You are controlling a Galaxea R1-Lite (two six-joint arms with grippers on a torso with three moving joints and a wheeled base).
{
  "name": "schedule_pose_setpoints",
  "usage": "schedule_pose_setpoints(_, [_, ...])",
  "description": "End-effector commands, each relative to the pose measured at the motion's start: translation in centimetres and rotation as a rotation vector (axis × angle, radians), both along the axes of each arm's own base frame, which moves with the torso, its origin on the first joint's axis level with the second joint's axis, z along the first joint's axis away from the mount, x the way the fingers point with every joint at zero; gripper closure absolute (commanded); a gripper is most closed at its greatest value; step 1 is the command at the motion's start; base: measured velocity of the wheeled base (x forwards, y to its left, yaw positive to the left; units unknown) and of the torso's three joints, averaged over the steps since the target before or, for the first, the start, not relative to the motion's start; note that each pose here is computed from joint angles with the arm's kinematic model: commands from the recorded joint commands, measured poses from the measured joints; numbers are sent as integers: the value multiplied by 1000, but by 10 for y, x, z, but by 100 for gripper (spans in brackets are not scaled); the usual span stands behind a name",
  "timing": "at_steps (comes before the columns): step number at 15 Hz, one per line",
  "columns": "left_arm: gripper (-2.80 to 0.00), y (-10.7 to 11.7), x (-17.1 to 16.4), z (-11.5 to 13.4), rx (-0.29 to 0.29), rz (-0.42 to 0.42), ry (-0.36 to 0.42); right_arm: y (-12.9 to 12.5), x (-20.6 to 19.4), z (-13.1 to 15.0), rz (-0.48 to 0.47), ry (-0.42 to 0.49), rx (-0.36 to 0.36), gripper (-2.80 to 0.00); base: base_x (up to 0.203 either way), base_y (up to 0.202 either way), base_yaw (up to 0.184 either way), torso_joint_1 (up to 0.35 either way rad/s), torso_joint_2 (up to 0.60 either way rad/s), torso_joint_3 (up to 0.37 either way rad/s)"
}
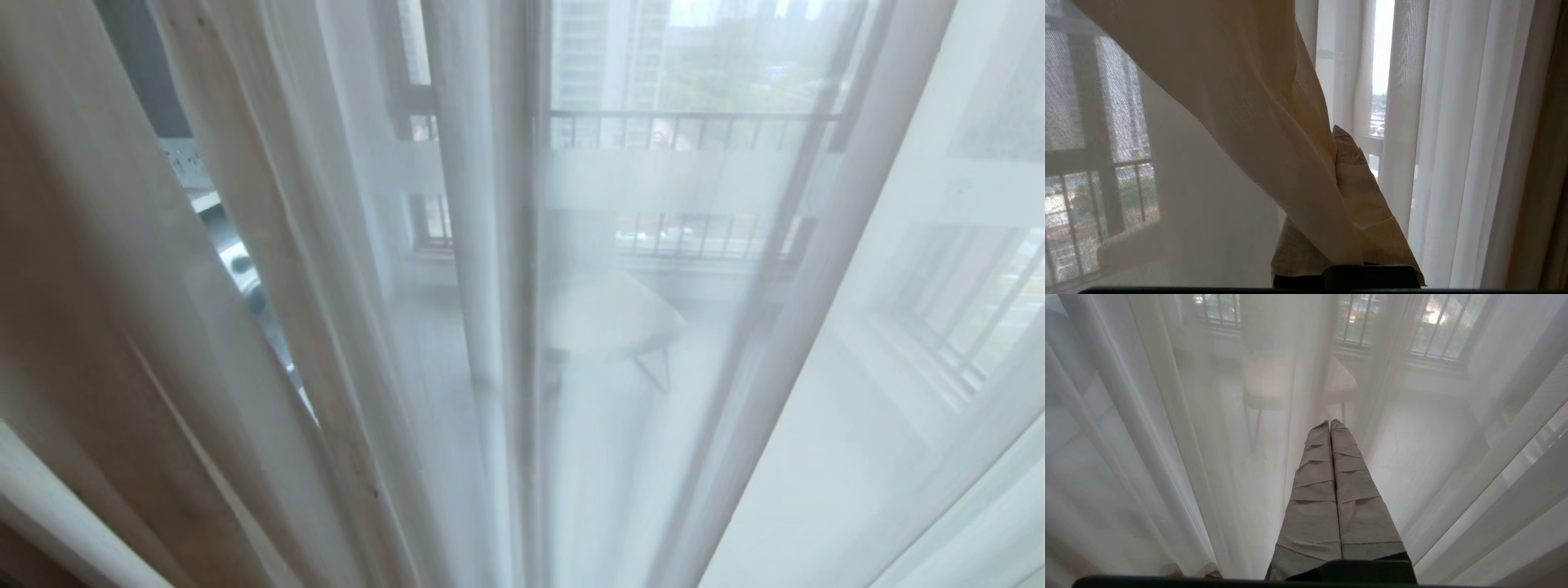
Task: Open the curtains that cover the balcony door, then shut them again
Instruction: Close the inner curtains on both sides
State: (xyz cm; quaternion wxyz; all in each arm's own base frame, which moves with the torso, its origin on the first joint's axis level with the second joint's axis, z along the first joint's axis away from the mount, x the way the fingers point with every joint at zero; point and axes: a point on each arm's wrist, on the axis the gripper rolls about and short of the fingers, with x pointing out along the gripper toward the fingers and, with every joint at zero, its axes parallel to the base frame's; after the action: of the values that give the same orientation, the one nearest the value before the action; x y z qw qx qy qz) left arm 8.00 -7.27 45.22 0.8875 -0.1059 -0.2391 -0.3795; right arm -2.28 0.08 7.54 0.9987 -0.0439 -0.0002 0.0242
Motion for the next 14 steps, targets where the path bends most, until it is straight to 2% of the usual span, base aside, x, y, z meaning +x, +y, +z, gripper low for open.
schedule_pose_setpoints(1, [0,-31,17,-3,42,-73,34,0,0,0,1,0,-1,0,0,0,0,0,0,0])
schedule_pose_setpoints(5, [0,-83,35,-1,76,-189,54,0,0,0,1,0,-1,0,0,0,0,0,0,0])
schedule_pose_setpoints(11, [0,-181,72,-4,96,-284,53,0,0,0,1,0,-2,0,0,0,0,0,0,0])
schedule_pose_setpoints(14, [0,-228,74,-24,137,-352,78,0,0,0,1,0,-1,0,0,0,0,0,0,0])
